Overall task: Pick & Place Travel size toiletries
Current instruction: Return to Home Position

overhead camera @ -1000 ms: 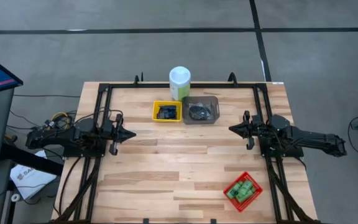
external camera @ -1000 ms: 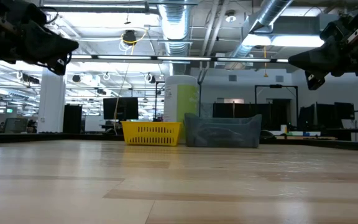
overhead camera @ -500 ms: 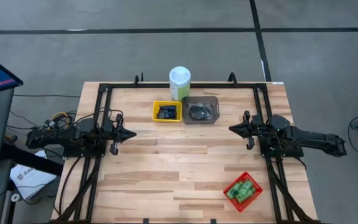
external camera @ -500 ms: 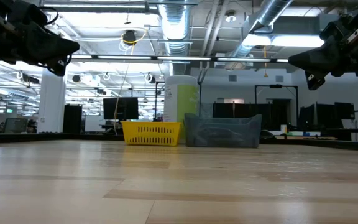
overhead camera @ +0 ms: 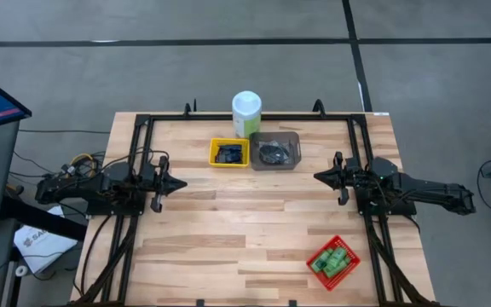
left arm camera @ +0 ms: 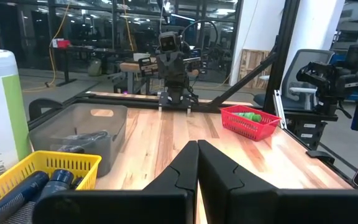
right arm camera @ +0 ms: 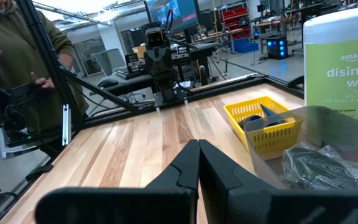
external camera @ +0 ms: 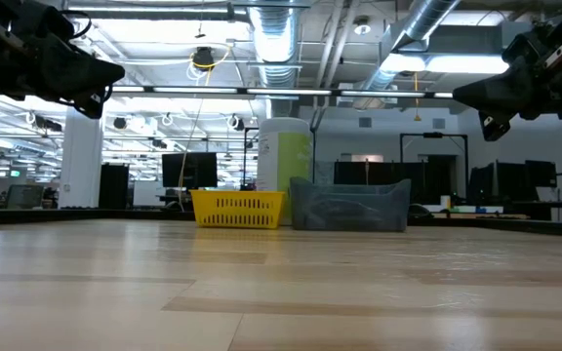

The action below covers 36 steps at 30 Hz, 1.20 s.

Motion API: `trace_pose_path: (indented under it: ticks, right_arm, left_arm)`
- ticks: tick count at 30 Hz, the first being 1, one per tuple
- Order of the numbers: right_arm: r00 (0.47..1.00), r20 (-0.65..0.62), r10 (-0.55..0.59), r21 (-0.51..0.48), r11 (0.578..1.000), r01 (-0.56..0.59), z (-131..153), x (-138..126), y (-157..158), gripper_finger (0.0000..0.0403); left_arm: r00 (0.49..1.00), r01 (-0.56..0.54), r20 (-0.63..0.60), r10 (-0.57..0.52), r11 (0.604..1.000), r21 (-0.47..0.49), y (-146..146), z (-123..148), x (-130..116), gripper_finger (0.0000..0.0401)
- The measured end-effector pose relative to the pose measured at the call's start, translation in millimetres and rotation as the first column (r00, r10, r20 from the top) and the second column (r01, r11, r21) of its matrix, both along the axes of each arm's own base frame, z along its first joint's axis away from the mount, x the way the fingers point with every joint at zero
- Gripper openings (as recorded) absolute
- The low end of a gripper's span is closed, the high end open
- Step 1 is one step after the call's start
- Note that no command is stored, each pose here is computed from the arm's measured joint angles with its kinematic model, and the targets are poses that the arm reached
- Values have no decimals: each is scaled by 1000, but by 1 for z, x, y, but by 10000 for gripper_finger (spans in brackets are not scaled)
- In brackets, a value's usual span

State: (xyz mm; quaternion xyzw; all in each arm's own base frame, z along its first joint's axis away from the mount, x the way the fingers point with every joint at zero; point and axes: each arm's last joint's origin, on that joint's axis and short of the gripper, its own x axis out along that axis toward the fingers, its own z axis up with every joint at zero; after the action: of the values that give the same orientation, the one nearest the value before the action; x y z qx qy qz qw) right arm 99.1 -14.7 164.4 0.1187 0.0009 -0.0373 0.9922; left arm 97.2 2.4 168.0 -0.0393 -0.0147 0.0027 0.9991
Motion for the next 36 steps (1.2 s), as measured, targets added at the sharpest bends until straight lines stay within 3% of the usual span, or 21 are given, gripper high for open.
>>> trace_pose_path:
  ticks: [36]
  right_arm:
    - [1000,0,1,0,1000,-1,0,0,0,0]
  left_arm:
    - [1000,0,28,0,1000,1,0,2,0,0]
